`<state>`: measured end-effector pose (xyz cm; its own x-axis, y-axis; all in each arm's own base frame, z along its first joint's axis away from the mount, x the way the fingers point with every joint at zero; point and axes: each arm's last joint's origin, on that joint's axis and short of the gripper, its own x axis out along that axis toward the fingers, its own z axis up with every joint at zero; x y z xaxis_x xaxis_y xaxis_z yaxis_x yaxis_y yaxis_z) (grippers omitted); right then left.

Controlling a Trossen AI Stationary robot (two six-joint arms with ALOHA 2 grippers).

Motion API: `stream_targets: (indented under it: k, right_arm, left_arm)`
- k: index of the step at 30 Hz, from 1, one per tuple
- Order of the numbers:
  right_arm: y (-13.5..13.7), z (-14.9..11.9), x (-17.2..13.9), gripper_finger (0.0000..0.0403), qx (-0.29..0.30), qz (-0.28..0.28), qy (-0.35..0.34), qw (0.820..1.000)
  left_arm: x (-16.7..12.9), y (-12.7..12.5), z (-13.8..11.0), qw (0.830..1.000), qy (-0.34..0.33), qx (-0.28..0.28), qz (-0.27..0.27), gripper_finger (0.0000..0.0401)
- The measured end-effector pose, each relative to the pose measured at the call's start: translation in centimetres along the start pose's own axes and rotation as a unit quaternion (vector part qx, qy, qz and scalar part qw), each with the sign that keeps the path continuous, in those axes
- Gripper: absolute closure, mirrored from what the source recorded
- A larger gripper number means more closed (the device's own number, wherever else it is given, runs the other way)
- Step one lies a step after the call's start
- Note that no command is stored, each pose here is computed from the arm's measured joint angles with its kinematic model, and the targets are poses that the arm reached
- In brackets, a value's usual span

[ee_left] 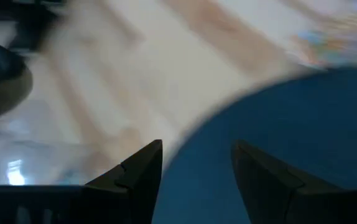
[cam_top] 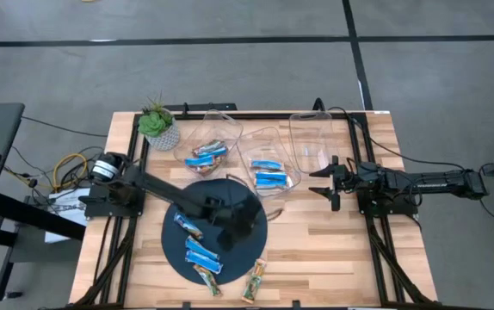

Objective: Pick and place Granola Bars by type
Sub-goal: Put the yellow granola bar into the middle transparent bin

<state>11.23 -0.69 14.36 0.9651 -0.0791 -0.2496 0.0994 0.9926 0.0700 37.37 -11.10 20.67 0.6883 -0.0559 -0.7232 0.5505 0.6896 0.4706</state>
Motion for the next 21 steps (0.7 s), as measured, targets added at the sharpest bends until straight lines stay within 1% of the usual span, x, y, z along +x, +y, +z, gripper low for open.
stream_targets:
  k: [2, 5, 10, 16, 18, 21]
  right_arm:
    - [0.0, 0.0, 0.0, 0.0163, 0.000, 0.000, 0.000, 1.000]
    - [0.0, 0.0, 0.0, 0.0163, 0.000, 0.000, 0.000, 1.000]
    - [0.0, 0.0, 0.0, 0.0163, 0.000, 0.000, 0.000, 1.000]
    - [0.0, 0.0, 0.0, 0.0163, 0.000, 0.000, 0.000, 1.000]
    - [0.0, 0.0, 0.0, 0.0163, 0.000, 0.000, 0.000, 1.000]
    - [0.0, 0.0, 0.0, 0.0163, 0.000, 0.000, 0.000, 1.000]
  left_arm:
    - [-0.2, -1.4, 0.1, 0.999, 0.017, 0.008, -0.035, 0.0215]
    - [-0.6, -3.1, 0.4, 0.997, 0.038, 0.003, -0.064, 0.0215]
    - [-1.2, -5.3, 0.7, 0.992, 0.070, -0.043, -0.092, 0.0215]
    - [-2.0, -7.9, 1.0, 0.982, 0.115, -0.100, -0.111, 0.0215]
    - [-2.4, -9.0, 1.3, 0.979, 0.121, -0.112, -0.121, 0.0215]
    - [-3.1, -10.9, 2.1, 0.974, 0.113, -0.130, -0.150, 0.0215]
